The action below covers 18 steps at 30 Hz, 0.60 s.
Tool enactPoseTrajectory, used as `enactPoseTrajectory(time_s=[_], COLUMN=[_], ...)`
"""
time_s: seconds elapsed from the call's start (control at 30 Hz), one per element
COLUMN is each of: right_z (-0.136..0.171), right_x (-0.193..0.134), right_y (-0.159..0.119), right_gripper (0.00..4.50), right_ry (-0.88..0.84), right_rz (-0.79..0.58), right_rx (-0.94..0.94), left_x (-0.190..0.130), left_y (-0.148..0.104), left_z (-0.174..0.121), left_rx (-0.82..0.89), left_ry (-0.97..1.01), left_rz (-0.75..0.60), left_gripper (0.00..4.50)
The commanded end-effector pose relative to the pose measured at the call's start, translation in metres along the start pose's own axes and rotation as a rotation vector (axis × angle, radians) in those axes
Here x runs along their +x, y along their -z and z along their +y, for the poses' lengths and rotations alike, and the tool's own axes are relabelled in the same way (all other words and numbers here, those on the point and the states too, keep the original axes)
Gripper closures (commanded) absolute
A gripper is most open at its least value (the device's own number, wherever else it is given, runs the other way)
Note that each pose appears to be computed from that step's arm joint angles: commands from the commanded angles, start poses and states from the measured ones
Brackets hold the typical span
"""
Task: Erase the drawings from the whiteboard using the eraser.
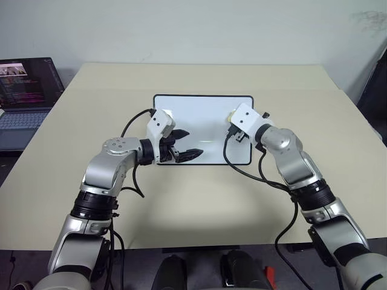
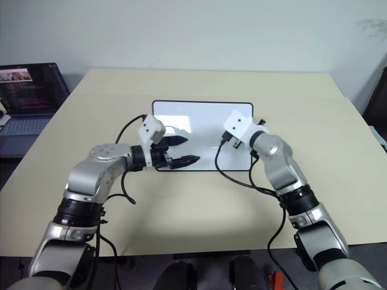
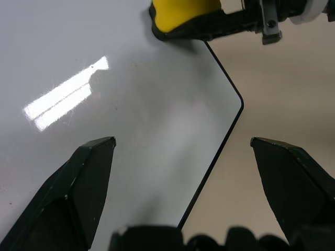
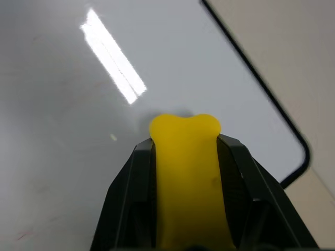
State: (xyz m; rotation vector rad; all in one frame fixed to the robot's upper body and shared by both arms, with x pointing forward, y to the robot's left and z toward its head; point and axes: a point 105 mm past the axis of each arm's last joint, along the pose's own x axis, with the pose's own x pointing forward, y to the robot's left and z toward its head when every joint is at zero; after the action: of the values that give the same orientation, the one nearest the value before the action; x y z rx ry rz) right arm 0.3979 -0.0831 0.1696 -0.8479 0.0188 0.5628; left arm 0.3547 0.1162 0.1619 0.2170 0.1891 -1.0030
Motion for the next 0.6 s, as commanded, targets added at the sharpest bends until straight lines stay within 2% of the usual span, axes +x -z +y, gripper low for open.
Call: enactPoseTrajectory(time_s=[0.03,0.17,0.4,0.6], right_z=[0.031,0.033,-0.025,-0.026], right_x=[-0.005,-0.008,-0.003,-0.002], right_y=[0.022,0.02,0.002,0.007], right_gripper=[3.25,3.25,3.25,3.25], right_ry=[-0.15,-0.162,0.149,0.15], right_rz=[0.084,0.076,0.006,0.027], right_rx=[0.019,0.008,-0.015,-0.027], left_x=[-0.006,-0.01,-0.014,-0.02], left_y=[-0.013,-0.009,-0.001,0.009], left_z=[0.003,0.009,0.015,0.013], left_rx=[0.037,0.045,0.054,0.055], left_ry=[-0.018,-0.04,-0.055,-0.045], left_rz=[-0.039,-0.013,0.028,0.07], left_gripper=[0.0,0.0,0.0,0.0])
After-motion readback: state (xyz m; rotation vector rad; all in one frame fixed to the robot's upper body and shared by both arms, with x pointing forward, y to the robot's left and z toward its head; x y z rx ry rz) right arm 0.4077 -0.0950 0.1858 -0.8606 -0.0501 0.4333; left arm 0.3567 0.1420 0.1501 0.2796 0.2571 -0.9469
